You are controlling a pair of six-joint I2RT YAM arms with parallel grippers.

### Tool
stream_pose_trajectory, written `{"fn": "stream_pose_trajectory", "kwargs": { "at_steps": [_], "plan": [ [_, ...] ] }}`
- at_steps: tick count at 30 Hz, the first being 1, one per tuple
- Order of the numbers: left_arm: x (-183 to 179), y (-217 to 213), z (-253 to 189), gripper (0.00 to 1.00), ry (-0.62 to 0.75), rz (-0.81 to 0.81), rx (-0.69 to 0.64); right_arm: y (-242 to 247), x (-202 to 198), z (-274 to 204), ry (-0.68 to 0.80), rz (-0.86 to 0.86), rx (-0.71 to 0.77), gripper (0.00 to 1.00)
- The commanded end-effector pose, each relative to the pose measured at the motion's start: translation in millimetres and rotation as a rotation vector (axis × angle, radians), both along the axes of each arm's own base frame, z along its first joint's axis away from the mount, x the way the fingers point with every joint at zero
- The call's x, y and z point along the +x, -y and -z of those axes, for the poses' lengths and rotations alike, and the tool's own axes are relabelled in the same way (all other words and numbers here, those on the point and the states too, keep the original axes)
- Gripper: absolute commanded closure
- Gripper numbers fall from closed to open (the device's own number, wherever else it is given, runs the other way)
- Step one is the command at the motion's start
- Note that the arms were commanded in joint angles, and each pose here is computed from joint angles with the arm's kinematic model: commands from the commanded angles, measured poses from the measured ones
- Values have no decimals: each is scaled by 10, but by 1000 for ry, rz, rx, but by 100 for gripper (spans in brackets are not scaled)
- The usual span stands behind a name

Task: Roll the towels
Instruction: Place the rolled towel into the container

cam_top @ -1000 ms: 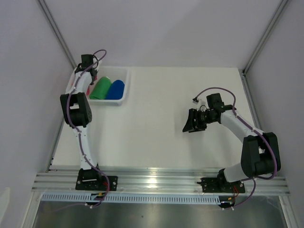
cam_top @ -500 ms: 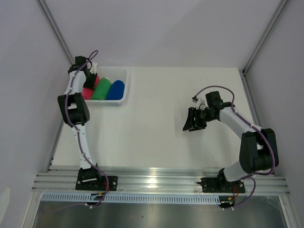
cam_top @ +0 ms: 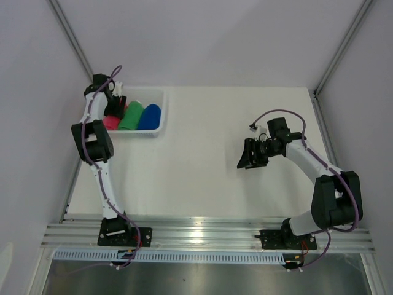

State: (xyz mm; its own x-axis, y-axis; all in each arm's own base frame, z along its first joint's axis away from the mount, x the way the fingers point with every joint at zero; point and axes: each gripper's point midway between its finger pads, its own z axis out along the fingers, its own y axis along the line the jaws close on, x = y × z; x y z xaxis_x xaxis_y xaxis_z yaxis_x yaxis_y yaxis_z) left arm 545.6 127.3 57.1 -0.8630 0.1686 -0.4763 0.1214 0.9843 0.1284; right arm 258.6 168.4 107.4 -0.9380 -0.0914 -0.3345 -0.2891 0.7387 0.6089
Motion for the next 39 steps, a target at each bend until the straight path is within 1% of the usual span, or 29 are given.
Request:
{"fn": "stream_pose_trajectory", "kwargs": {
  "at_steps": [1,3,8,10,15,17,19,20,21,22,23,24,26,27,29,30,31,32,33,34,36,37,39],
  "plan": [
    [78,15,-617,29,134,-24,4,14,12,-148,54,-6,4,46],
    [83,3,-821,27,174,-26,18,24,12,-152,58,-4,4,46],
    [92,-43,-1159,24,247,-42,52,12,24,-183,69,-7,9,46],
    [84,-30,-1284,18,271,-38,56,14,37,-197,75,-5,11,46],
    [37,27,-1458,19,293,-23,58,21,51,-241,92,-6,4,46],
    [-47,171,-1611,21,311,8,16,48,86,-284,116,6,-13,46],
    [-161,420,-1707,21,308,66,-15,90,137,-313,140,31,-39,46],
    [-271,555,-1969,21,350,103,-16,110,179,-334,163,42,-54,45],
    [-356,827,-1950,21,331,169,-19,173,234,-359,196,71,-90,45],
    [-497,970,-1866,21,287,225,-6,203,270,-376,214,91,-106,44],
    [-646,1103,-2072,21,317,263,26,237,327,-395,242,112,-121,44],
    [-833,1454,-1797,21,238,354,30,299,368,-411,272,139,-154,44],
    [-1022,1688,-1800,21,233,425,68,382,450,-443,309,182,-187,43],
    [-1279,1905,-1636,21,188,479,62,432,483,-469,325,206,-206,42],
    [-1477,2122,-1613,21,185,519,22,553,557,-496,349,264,-257,41],
    [-1684,2269,-1544,21,168,560,-2,595,575,-526,363,283,-269,40],
    [-1839,2302,-1380,18,128,576,-8,661,603,-537,373,312,-288,39],
    [-1968,2321,-1227,18,101,592,-5,687,609,-556,377,326,-288,39],
    [-2056,2361,-1193,18,102,621,7,710,609,-569,382,335,-291,39],
    [-2267,2289,-1016,18,65,634,23,750,607,-608,400,355,-291,39],
    [-2345,2229,-956,18,78,654,50,788,592,-630,415,378,-286,38],
    [-2525,2105,-742,18,37,650,84,808,576,-649,438,395,-279,38],
    [-2564,2047,-669,18,61,670,118,884,575,-649,446,451,-285,37]
  ]
}}
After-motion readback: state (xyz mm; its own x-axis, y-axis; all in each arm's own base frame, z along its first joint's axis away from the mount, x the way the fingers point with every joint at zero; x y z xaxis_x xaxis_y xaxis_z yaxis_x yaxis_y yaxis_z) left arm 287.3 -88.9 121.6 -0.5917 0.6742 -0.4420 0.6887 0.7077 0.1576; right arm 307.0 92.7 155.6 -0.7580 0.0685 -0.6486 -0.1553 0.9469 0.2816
